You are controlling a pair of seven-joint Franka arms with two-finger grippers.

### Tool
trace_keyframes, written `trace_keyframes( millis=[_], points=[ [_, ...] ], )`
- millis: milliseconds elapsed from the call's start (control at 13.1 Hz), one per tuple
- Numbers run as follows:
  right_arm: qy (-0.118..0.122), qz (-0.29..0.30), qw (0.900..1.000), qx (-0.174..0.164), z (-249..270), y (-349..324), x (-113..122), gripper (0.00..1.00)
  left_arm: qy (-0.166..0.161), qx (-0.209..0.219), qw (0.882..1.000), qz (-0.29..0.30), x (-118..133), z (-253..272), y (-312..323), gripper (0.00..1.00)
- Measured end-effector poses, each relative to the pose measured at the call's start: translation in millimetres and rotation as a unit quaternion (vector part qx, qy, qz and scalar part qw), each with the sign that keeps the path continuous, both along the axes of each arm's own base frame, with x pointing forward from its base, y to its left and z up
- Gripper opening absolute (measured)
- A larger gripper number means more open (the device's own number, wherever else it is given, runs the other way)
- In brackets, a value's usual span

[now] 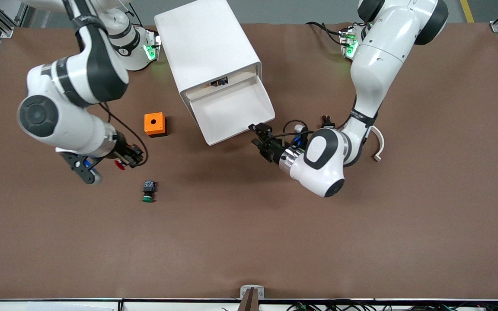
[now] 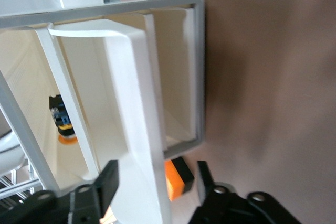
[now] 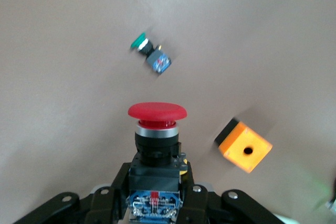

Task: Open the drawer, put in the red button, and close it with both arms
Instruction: 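Lift the red button with the right gripper while the left gripper withdraws, then carry the red button over the open drawer with the right gripper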

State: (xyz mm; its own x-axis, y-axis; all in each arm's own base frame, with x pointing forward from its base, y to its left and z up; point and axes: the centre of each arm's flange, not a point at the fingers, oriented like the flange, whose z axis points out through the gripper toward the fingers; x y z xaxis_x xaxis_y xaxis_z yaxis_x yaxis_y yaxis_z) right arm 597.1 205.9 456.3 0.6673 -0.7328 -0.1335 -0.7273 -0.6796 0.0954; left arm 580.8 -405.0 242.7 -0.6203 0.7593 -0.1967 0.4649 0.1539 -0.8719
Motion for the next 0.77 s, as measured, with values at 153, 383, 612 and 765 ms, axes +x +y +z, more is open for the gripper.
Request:
trace_keyframes(
  millis=[153, 383, 612, 765],
  points=[
    [0.000, -0.033, 0.999, -0.010, 1, 40, -15, 0.41, -0.025, 0.018, 0.999, 0.024, 28, 6, 35, 0.96],
    [-0.010, -0.082, 0.996, -0.018, -1, 100, -41, 0.41, -0.084, 0.060, 0.994, 0.021, 59, 18, 84, 1.00],
    [-0.016, -0.114, 0.993, -0.025, -23, 161, -79, 0.41, -0.180, 0.079, 0.980, -0.029, 73, 70, 107, 1.00],
    [-0.022, -0.140, 0.990, -0.027, -38, 192, -103, 0.41, -0.246, 0.080, 0.964, -0.057, 77, 124, 120, 1.00]
  ],
)
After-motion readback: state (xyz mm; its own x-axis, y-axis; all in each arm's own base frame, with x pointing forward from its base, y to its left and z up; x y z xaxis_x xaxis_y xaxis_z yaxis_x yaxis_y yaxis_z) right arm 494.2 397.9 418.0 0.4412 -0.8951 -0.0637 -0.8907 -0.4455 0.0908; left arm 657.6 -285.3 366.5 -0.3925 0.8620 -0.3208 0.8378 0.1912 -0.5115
